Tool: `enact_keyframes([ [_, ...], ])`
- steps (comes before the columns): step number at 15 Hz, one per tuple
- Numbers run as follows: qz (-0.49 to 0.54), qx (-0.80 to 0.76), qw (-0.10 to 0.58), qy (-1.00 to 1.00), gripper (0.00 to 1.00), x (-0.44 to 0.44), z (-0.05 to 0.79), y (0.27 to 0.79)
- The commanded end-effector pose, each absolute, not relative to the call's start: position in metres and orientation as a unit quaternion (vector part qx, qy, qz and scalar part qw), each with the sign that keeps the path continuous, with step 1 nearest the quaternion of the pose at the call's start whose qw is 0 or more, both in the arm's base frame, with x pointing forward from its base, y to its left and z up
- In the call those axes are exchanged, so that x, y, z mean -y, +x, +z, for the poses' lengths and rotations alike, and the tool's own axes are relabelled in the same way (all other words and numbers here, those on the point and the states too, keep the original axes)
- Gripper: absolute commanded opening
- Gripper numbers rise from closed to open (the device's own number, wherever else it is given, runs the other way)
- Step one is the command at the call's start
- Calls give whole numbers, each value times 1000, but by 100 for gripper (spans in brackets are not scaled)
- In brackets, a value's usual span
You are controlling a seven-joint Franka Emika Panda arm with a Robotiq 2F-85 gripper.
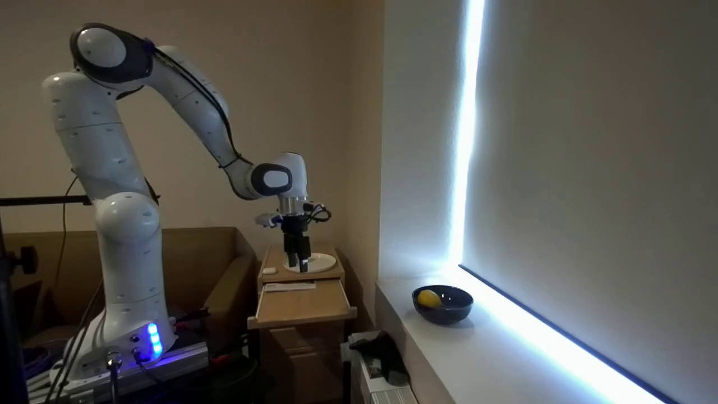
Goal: Put the black sock on the white plate, put the white bar of soap on the plate, pick up the lemon from the bowl on the windowsill and put it on the plate
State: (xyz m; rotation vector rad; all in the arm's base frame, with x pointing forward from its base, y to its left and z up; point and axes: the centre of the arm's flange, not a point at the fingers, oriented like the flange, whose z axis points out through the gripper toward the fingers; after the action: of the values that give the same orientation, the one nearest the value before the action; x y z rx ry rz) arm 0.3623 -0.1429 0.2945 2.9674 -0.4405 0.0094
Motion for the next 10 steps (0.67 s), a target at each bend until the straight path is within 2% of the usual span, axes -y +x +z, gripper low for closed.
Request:
enact_keyframes([
  [1,6,247,77,966,100,170,213,358],
  [2,-10,253,48,966,100,171,210,351],
  [3,3,228,65,972,100,162,244,349],
  [6,-20,246,56,967,100,167,215,343],
  [9,24,313,80,946,98,175,181,375],
  [10,45,330,70,940,74,180,173,384],
])
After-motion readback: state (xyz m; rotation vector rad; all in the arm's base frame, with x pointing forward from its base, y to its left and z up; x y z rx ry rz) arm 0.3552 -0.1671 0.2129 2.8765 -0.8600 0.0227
